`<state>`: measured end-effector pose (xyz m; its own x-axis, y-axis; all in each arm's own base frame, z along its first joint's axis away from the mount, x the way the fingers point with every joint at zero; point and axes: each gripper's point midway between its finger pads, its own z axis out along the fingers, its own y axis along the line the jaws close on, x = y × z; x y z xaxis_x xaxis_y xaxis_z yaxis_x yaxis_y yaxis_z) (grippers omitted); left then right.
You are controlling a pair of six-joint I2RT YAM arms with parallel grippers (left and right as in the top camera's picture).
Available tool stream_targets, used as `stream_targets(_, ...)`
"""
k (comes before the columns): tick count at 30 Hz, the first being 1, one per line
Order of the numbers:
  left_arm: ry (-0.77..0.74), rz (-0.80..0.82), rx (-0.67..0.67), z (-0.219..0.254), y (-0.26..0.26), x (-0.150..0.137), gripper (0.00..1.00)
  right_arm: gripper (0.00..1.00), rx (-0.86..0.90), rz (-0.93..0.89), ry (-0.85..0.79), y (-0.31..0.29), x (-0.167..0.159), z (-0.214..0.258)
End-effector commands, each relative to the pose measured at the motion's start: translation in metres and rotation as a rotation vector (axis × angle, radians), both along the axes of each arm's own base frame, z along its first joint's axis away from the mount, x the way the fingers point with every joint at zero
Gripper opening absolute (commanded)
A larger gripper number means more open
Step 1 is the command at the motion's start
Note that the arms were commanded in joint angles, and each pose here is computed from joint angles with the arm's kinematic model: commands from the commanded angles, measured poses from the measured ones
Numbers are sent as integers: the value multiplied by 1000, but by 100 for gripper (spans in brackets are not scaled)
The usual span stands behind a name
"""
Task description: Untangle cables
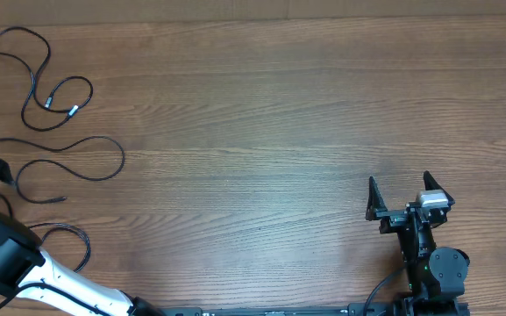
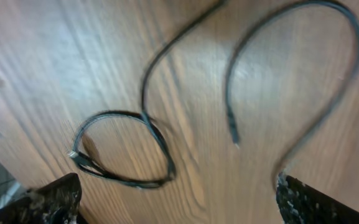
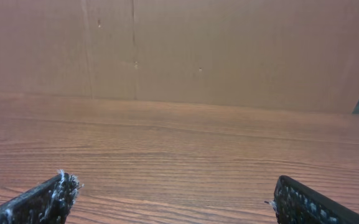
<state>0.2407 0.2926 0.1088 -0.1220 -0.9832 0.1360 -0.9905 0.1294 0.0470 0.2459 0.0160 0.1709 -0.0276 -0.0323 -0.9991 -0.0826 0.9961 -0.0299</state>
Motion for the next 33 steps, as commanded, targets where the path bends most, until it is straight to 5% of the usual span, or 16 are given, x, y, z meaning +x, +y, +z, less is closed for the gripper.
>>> stream_targets(1, -219, -103, -124, 12, -22, 36, 100, 100, -1, -16, -4, -3, 0, -2)
stream_targets(5, -427, -252, -234, 24, -53, 72, 100, 100, -1, -16, -4, -3, 0, -2)
stream_targets(14, -3, -221, 75, -3, -19, 41, 96, 100, -1, -16, -4, -3, 0, -2)
stream_targets(24, 9, -212, 101, -67, -16, 37, 95, 100, -1, -16, -4, -3, 0, -2)
stream_targets(30, -107, -206, 82, -89, -23, 57, 69, 100, -1, -16, -4, -3, 0, -2)
stream_targets(33, -109, -207, 95, -96, -22, 57, 68, 100, -1, -16, -4, -3, 0, -2)
